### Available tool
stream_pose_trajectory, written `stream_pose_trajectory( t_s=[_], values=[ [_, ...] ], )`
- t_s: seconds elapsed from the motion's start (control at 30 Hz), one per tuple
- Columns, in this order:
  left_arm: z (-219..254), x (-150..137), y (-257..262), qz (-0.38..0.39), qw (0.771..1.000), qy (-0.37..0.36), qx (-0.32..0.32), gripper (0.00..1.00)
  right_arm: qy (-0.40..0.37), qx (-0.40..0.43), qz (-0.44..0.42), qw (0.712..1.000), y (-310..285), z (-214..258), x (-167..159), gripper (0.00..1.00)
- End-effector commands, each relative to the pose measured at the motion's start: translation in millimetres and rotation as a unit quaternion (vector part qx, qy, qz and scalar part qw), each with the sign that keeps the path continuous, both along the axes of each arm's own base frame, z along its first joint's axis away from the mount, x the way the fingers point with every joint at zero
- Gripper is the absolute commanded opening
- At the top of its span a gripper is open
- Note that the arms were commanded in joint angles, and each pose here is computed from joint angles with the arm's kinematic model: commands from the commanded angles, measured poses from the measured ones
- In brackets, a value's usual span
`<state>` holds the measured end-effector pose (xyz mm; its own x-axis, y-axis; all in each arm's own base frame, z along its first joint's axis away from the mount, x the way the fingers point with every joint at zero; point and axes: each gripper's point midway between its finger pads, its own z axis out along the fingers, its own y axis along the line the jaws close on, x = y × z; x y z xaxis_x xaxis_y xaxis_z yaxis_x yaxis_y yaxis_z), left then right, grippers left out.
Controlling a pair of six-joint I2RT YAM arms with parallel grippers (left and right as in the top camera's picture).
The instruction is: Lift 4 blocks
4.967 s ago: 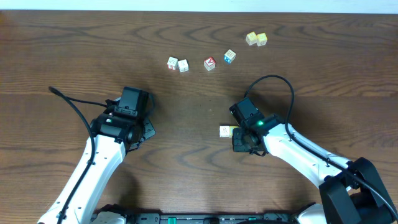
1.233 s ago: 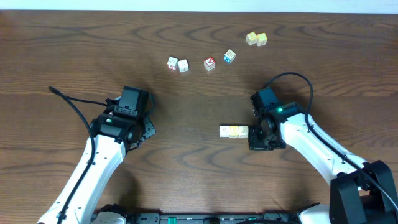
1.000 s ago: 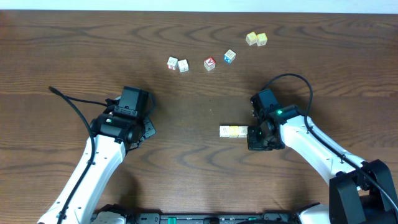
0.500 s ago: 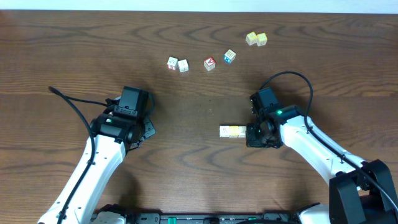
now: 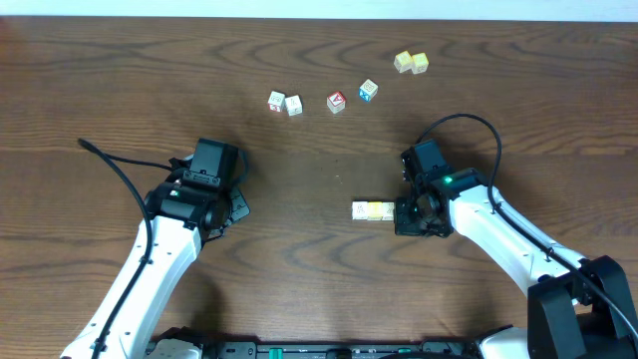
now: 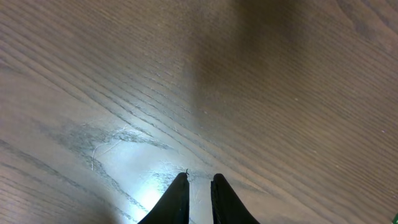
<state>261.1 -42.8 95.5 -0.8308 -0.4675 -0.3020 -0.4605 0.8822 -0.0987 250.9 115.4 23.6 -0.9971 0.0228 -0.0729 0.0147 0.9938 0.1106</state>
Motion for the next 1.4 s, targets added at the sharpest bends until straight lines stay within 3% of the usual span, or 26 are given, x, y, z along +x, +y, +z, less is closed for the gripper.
stream_pose_trajectory(
  t_s=[0.0, 1.37],
  values=[
    [-1, 0, 2, 0.009, 1.000, 0.002, -0.001, 0.15, 0.008, 0.000, 0.005, 1.000, -2, 0, -6, 0.01],
    [-1, 0, 2, 0.009, 1.000, 0.002, -0.001, 0.15, -0.027, 0.013, 0.005, 1.000, 2, -7, 6, 0.01]
  ],
)
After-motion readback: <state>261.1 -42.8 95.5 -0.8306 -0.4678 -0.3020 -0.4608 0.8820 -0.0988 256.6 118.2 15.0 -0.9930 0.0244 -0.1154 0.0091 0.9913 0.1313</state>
